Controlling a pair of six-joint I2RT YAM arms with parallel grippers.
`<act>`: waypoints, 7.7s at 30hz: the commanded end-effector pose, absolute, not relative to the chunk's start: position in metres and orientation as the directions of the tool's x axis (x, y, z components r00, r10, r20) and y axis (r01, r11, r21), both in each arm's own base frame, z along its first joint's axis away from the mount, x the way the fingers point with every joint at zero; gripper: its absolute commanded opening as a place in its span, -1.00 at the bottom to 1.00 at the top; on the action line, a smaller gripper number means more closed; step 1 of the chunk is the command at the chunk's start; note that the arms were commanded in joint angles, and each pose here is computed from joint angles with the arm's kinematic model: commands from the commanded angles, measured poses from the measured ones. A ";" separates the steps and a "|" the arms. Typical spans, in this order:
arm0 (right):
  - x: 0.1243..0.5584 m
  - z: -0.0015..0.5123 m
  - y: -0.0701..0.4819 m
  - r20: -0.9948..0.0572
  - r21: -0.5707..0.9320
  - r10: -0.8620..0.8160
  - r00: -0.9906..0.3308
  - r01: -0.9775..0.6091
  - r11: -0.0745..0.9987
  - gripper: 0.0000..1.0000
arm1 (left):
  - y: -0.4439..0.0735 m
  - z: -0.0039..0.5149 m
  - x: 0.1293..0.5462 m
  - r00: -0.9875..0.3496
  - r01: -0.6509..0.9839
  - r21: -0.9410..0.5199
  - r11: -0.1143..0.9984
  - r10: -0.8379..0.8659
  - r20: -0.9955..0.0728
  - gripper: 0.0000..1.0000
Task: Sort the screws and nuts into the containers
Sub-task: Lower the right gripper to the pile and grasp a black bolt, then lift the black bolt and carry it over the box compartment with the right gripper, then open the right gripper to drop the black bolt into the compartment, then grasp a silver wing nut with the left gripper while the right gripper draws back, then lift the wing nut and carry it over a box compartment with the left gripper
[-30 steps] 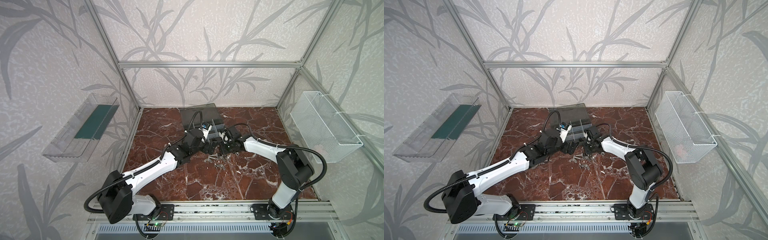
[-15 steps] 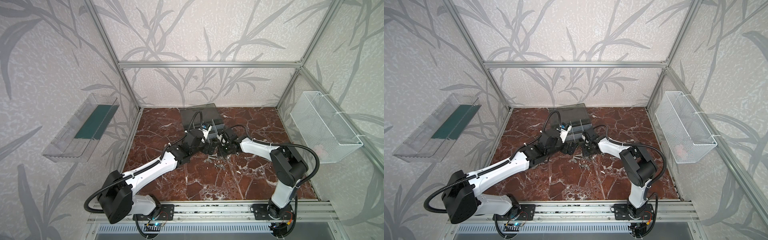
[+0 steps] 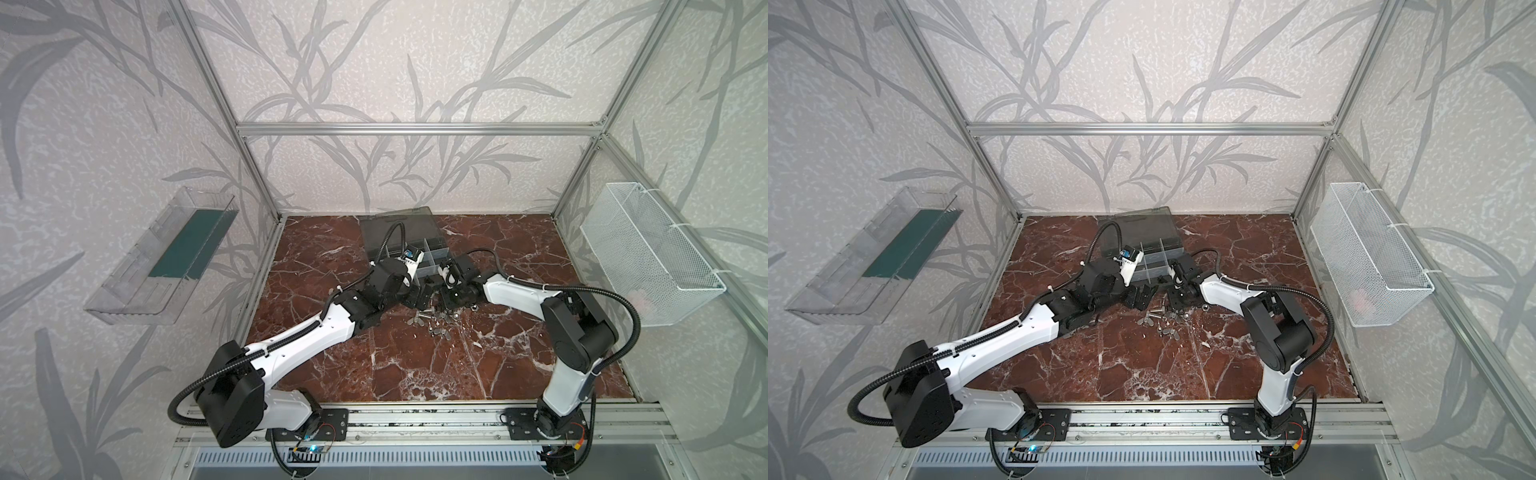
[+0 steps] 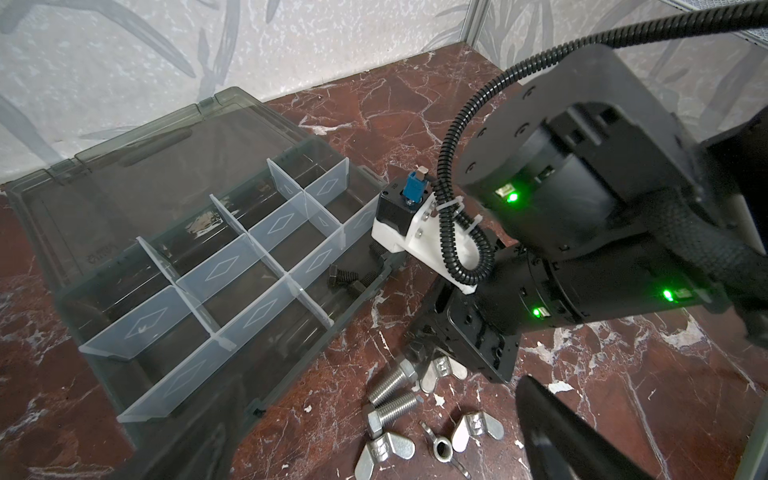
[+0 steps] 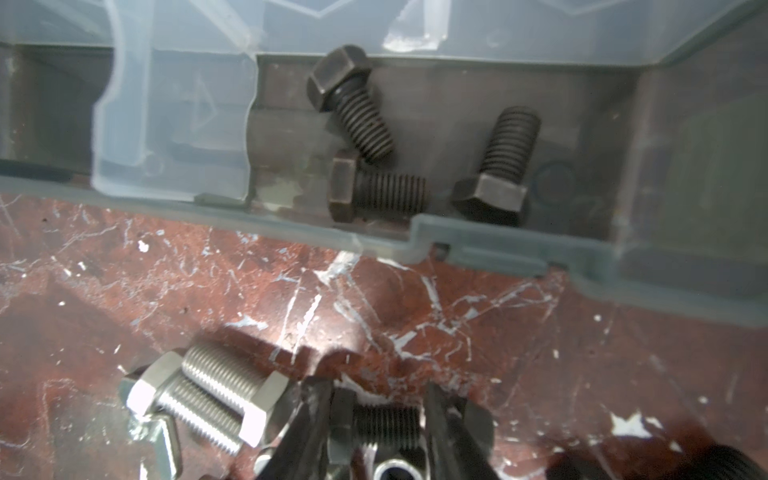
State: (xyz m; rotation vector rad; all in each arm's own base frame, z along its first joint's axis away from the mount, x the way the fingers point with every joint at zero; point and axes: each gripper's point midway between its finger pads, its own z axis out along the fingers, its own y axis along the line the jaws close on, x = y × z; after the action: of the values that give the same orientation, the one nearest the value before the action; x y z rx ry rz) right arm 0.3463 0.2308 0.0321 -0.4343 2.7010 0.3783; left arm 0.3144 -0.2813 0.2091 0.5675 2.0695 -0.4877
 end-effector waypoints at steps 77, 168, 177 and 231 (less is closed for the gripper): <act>0.399 0.125 0.235 -0.563 0.178 -0.203 -0.801 -0.357 0.917 -0.31 | -0.261 0.249 0.322 -0.373 0.499 -0.058 0.864 0.155 -0.915 0.98; 0.335 0.134 0.316 -0.808 0.202 -0.226 -0.545 -0.615 0.762 0.98 | -0.006 0.077 0.389 -0.721 -0.576 -0.122 0.809 -0.572 -0.391 0.83; 0.339 0.128 0.313 -0.810 0.168 -0.238 -0.536 -0.601 0.782 0.98 | 0.001 0.052 0.393 -0.732 -0.601 -0.128 0.789 -0.608 -0.308 0.55; 0.348 0.134 0.286 -0.832 0.091 -0.211 -0.514 -0.501 0.861 0.98 | -0.049 0.064 0.418 -0.828 -0.370 -0.309 0.876 -0.462 -0.318 -0.80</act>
State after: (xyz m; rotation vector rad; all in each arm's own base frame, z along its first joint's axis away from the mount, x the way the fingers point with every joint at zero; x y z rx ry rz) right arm 0.3479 0.2891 0.1207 -0.5377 2.1599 0.4126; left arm 0.4062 -0.0331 0.0330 -0.6979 2.7428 -0.1997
